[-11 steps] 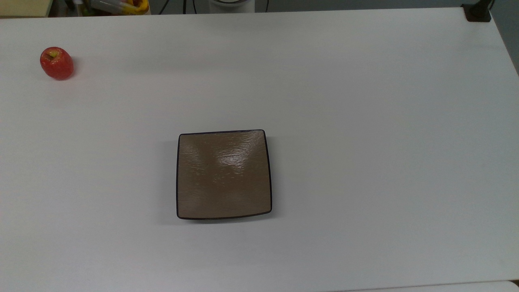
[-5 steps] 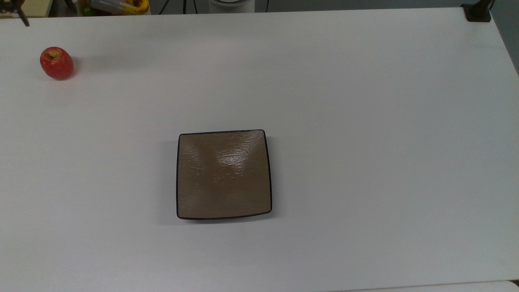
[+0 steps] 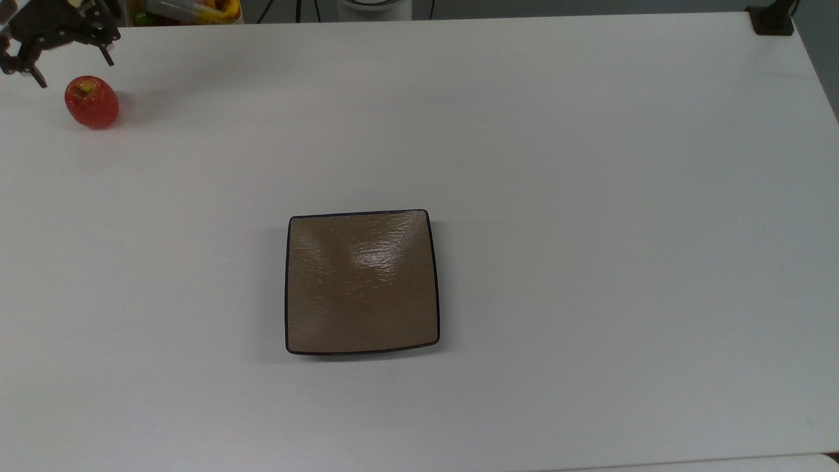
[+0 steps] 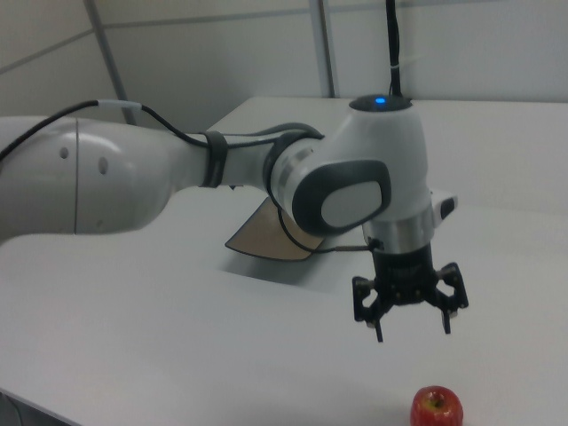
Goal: Apples placed on a ceramic plate
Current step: 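Move the open gripper over to the red apple, then lower the gripper around the red apple and close it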
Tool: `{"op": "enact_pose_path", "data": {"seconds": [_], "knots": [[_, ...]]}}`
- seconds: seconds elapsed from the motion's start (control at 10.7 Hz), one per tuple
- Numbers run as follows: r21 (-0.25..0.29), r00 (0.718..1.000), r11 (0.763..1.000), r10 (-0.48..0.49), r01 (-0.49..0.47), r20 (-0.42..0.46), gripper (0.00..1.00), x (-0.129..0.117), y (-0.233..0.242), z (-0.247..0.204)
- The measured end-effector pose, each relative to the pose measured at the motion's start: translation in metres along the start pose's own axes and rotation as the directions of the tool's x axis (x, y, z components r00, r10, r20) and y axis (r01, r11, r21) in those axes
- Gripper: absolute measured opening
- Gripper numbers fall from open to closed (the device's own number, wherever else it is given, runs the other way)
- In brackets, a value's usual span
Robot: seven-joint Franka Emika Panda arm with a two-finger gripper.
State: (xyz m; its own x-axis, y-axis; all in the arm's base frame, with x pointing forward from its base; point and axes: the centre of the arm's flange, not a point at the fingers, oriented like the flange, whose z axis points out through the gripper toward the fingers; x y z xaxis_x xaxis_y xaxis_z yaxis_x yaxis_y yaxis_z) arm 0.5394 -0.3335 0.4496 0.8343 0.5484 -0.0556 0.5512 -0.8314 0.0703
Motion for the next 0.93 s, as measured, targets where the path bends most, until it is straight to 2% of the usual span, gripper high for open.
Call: {"op": "enact_pose_path", "data": {"seconds": [0.19,0.65,0.93], "knots": [[0.017,1.000,1.000,-0.025,0.025,0.014,1.00,-0.004,0.001,0.027],[-0.039,0.990,0.993,-0.108,0.112,0.088,1.00,-0.011,-0.005,0.088],[-0.059,0.983,0.987,-0.139,0.147,0.118,1.00,-0.012,-0.006,0.105]]}}
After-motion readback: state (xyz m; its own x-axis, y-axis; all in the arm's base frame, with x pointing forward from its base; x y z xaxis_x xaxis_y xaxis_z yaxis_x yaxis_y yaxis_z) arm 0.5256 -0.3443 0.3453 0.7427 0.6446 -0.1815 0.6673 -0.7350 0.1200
